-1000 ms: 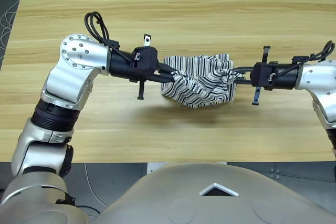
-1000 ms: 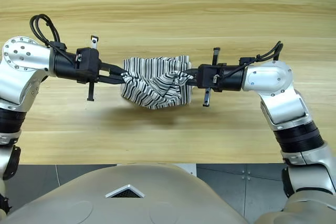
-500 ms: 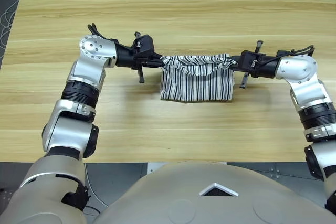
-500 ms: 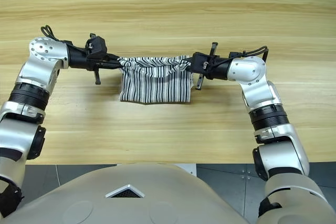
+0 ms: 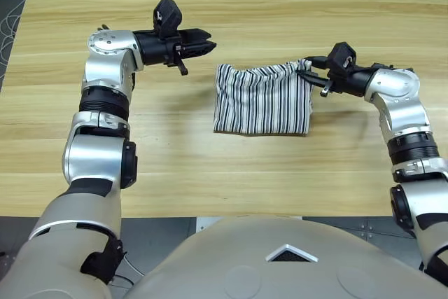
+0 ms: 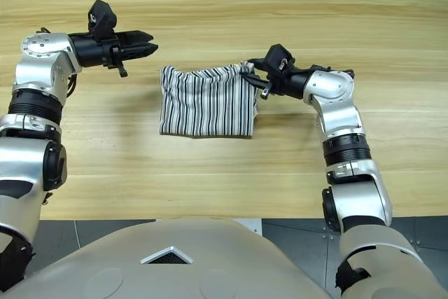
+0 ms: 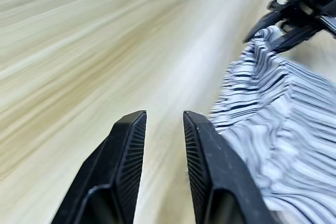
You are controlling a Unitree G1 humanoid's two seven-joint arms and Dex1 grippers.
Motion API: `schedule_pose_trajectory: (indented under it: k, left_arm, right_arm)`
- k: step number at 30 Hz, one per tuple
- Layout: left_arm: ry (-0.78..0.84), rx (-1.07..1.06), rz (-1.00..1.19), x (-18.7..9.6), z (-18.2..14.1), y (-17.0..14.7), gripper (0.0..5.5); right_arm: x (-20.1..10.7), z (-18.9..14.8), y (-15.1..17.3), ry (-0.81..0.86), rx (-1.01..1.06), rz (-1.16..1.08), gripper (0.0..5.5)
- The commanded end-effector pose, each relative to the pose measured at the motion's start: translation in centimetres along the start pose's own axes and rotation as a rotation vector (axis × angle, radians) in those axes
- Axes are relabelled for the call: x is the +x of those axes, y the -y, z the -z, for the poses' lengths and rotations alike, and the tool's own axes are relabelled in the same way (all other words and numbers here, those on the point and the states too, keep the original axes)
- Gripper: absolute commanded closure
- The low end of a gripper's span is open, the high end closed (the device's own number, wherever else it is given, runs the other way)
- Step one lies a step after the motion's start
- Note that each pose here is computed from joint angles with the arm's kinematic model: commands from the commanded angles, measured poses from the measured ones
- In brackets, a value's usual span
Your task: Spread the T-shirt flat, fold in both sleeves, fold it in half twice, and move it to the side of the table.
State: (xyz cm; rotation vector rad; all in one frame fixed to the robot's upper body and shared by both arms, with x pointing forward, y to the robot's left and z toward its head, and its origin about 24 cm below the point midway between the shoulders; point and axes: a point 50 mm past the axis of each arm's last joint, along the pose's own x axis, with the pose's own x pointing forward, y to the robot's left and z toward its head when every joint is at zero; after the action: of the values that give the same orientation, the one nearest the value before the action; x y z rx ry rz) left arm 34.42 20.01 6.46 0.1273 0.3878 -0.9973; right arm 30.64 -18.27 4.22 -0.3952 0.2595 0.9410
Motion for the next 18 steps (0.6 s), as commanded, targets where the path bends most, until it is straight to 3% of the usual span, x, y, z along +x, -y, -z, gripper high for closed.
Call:
schedule_pose_trajectory:
  k: [1,4,7,13,16,18]
  left_arm:
    - [-0.056,0.001,-0.11,0.4,0.3,-0.8,4.19]
    - [-0.064,0.004,-0.135,0.4,0.4,-1.0,4.19]
    - [-0.052,0.008,-0.136,0.5,0.1,-1.1,4.19]
    - [0.041,-0.047,-0.271,-0.9,-1.0,-2.6,4.19]
    - [0.073,-0.059,-0.331,-1.6,-1.2,-3.0,4.19]
    - [0.079,-0.058,-0.352,-1.8,-0.8,-3.0,4.19]
  right_arm:
    - [1.3,1.0,1.4,-0.132,0.04,0.165,4.06]
    - [1.8,2.4,2.1,-0.236,0.112,0.281,4.06]
    - [1.6,2.6,2.3,-0.234,0.134,0.307,4.06]
    - [1.5,-6.0,0.7,0.379,-0.126,0.282,4.06]
    - [2.4,-7.1,-1.8,0.476,-0.205,0.174,4.06]
    - [3.3,-5.6,-3.8,0.403,-0.202,0.027,4.06]
